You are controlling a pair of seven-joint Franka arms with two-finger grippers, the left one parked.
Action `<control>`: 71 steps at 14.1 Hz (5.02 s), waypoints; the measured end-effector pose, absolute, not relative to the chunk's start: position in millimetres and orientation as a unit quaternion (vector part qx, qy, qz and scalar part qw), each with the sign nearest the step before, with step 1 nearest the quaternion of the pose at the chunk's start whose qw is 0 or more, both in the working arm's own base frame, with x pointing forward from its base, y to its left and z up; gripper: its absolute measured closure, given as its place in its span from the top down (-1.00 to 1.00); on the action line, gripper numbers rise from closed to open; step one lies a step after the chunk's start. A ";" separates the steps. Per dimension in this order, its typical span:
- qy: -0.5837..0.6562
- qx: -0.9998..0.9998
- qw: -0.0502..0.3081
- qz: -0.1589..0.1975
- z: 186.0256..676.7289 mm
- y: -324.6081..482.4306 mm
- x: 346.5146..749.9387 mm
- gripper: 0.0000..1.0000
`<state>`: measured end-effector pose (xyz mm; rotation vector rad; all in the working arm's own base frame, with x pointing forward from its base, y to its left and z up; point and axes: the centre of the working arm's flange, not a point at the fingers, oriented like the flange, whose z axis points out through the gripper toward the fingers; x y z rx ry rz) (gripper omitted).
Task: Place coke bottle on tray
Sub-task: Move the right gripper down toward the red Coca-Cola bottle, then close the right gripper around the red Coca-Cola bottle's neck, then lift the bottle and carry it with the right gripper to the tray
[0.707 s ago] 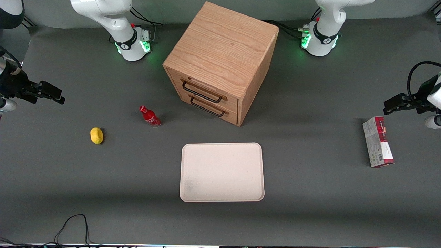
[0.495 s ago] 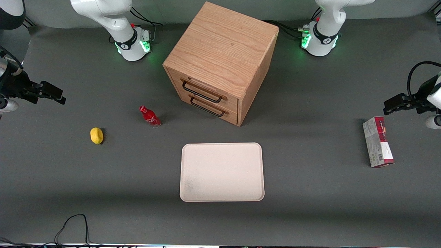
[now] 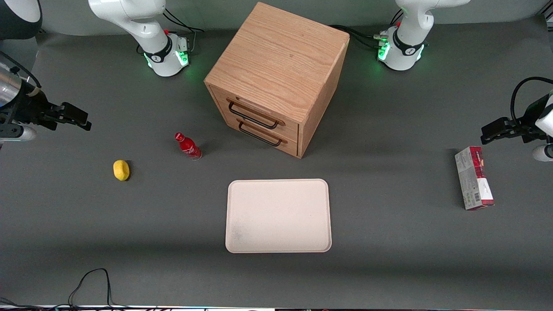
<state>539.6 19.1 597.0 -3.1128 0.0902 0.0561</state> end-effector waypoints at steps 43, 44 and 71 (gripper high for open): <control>0.057 -0.998 0.011 0.000 316.2 156.2 451.4 -0.36; 0.058 -0.998 0.011 -0.001 318.0 158.0 452.3 -0.36; 0.213 -0.976 0.035 -0.029 487.9 274.9 690.5 -0.36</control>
